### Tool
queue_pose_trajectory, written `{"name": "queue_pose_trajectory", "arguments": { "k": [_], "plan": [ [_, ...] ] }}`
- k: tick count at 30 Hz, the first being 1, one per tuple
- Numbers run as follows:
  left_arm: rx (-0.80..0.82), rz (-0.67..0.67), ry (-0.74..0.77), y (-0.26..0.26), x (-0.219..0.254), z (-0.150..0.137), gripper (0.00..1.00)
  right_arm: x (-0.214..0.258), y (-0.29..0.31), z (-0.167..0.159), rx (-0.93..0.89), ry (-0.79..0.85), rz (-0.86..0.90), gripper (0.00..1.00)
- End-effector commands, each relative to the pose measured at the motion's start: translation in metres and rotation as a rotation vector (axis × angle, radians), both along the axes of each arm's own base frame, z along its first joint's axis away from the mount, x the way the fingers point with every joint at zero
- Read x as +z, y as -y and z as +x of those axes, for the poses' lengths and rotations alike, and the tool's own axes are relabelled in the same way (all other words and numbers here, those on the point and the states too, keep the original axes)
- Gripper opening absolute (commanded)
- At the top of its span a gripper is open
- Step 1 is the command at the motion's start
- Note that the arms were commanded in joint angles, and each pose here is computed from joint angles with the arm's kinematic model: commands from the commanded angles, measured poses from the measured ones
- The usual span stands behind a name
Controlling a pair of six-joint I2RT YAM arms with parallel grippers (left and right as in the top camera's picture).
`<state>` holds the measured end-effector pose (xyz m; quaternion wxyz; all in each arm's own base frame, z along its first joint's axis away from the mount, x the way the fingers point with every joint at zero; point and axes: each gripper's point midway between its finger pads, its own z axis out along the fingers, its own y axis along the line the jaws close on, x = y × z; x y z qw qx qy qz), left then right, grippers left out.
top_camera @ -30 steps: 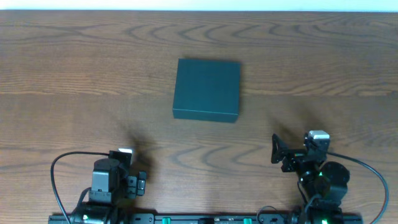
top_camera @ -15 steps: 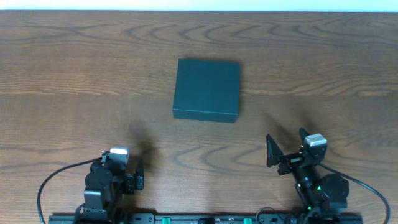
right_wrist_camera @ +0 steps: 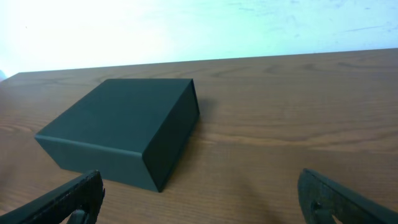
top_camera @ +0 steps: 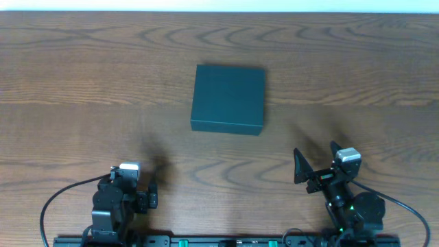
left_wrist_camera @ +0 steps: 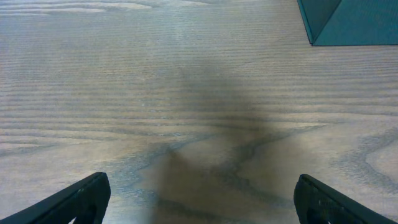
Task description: Pack container
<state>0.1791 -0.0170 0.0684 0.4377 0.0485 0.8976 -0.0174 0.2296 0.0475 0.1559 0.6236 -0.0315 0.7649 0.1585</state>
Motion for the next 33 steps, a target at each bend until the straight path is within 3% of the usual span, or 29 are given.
{"name": "queue_pose_trajectory", "arguments": {
  "k": [1,4,8,12,15,21,33],
  "plan": [
    [0.014,0.003,-0.023,-0.003,-0.01,-0.002,0.96,-0.007,-0.002,0.0,0.004,-0.018,0.012,0.99],
    [0.026,0.006,0.038,-0.004,0.002,0.007,0.95,-0.007,-0.002,0.0,0.004,-0.017,0.012,0.99],
    [0.033,-0.035,0.447,-0.001,0.093,0.048,0.95,-0.007,-0.002,0.0,0.004,-0.018,0.012,0.99],
    [0.033,-0.048,0.573,-0.001,0.119,0.055,0.95,-0.007,-0.002,0.0,0.004,-0.017,0.012,0.99],
    [0.033,-0.052,0.605,0.0,0.111,0.061,0.95,-0.007,-0.002,0.0,0.004,-0.017,0.012,0.99],
    [0.036,-0.04,0.506,0.0,0.068,0.064,0.95,-0.007,-0.002,0.0,0.004,-0.018,0.012,0.99],
    [0.036,-0.04,0.504,0.0,0.068,0.064,0.96,-0.007,-0.002,0.0,0.004,-0.018,0.012,0.99]
  ]
}}
